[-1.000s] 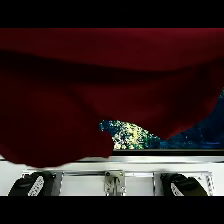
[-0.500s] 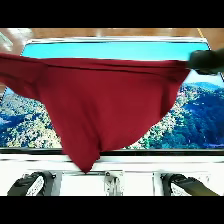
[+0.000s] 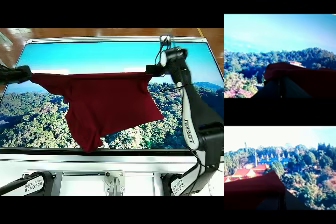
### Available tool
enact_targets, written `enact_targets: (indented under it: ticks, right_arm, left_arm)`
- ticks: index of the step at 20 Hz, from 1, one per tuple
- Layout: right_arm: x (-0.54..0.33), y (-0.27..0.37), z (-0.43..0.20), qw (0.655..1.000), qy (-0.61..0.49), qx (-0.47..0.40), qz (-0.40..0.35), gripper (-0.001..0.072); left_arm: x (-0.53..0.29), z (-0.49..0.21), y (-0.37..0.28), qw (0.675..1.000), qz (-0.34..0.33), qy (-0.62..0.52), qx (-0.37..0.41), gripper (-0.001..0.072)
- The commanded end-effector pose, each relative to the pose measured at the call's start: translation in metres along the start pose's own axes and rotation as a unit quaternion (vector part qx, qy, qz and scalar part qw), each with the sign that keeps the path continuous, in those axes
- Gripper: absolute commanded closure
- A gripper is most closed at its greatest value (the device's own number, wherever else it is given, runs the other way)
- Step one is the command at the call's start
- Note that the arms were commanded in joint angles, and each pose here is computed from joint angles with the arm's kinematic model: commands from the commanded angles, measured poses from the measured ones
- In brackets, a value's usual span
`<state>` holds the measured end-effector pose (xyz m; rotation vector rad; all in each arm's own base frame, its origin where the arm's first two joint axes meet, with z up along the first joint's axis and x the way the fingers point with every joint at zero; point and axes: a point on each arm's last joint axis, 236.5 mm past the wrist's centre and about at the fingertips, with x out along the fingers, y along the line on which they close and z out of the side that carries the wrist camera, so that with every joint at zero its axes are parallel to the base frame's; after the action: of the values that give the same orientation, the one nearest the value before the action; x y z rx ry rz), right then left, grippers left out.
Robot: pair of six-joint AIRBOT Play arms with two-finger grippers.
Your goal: Fold the shirts.
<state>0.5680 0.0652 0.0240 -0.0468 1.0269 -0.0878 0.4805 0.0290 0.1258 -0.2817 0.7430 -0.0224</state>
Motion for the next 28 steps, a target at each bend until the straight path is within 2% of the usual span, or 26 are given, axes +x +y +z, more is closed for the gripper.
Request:
enact_targets:
  ticks: [1, 5, 6, 7, 8, 9, 13, 14, 16, 18, 20, 23, 25, 28]
  right_arm:
    - [0.056, 0.018, -0.021, 0.999, 0.027, 0.038, 0.016, 0.0643]
    - [0.065, 0.067, -0.037, 0.986, 0.065, 0.105, 0.108, 0.0637]
    - [0.06, 0.069, -0.034, 0.985, 0.061, 0.108, 0.116, 0.0512]
    - [0.051, 0.066, -0.033, 0.986, 0.064, 0.098, 0.121, 0.0247]
    - [0.037, 0.057, -0.031, 0.988, 0.065, 0.068, 0.121, 0.0129]
    - [0.021, 0.042, -0.029, 0.991, 0.066, 0.04, 0.113, 0.0129]
    - [-0.049, -0.081, -0.059, 0.988, 0.146, -0.055, 0.013, 0.013]
    - [-0.062, -0.107, -0.076, 0.982, 0.183, -0.044, 0.013, 0.013]
    - [-0.076, -0.137, -0.104, 0.97, 0.237, 0.032, 0.054, 0.013]
    - [-0.081, -0.146, -0.123, 0.95, 0.266, 0.116, 0.113, 0.013]
    - [-0.077, -0.154, -0.137, 0.934, 0.284, 0.169, 0.139, 0.013]
    - [-0.067, -0.156, -0.152, 0.926, 0.298, 0.181, 0.146, 0.013]
    - [-0.058, -0.154, -0.155, 0.925, 0.296, 0.187, 0.148, 0.013]
    - [-0.049, -0.151, -0.162, 0.924, 0.298, 0.185, 0.151, 0.013]
  left_arm:
    - [0.058, -0.045, -0.015, 0.995, -0.041, 0.077, -0.048, 0.0665]
    - [0.101, -0.113, -0.051, 0.976, -0.072, 0.189, -0.086, 0.0664]
    - [0.104, -0.125, -0.052, 0.969, -0.068, 0.212, -0.112, 0.0593]
    - [0.103, -0.132, -0.05, 0.963, -0.063, 0.227, -0.13, 0.0375]
    - [0.096, -0.135, -0.046, 0.958, -0.062, 0.243, -0.138, 0.0133]
    - [0.084, -0.136, -0.04, 0.952, -0.062, 0.266, -0.141, 0.0094]
    - [0.012, -0.157, -0.007, 0.914, -0.083, 0.377, -0.125, 0.0113]
    - [-0.002, -0.17, -0.004, 0.906, -0.089, 0.395, -0.122, 0.0113]
    - [-0.017, -0.206, 0.0, 0.897, -0.086, 0.412, -0.137, 0.0112]
    - [-0.02, -0.256, -0.007, 0.884, -0.088, 0.427, -0.17, 0.0101]
    - [-0.014, -0.296, -0.03, 0.868, -0.131, 0.428, -0.214, 0.0101]
    - [0.0, -0.332, -0.05, 0.86, -0.144, 0.42, -0.252, 0.0102]
    - [0.007, -0.351, -0.056, 0.863, -0.131, 0.426, -0.237, 0.0102]
    - [0.011, -0.367, -0.069, 0.851, -0.135, 0.451, -0.23, 0.0102]
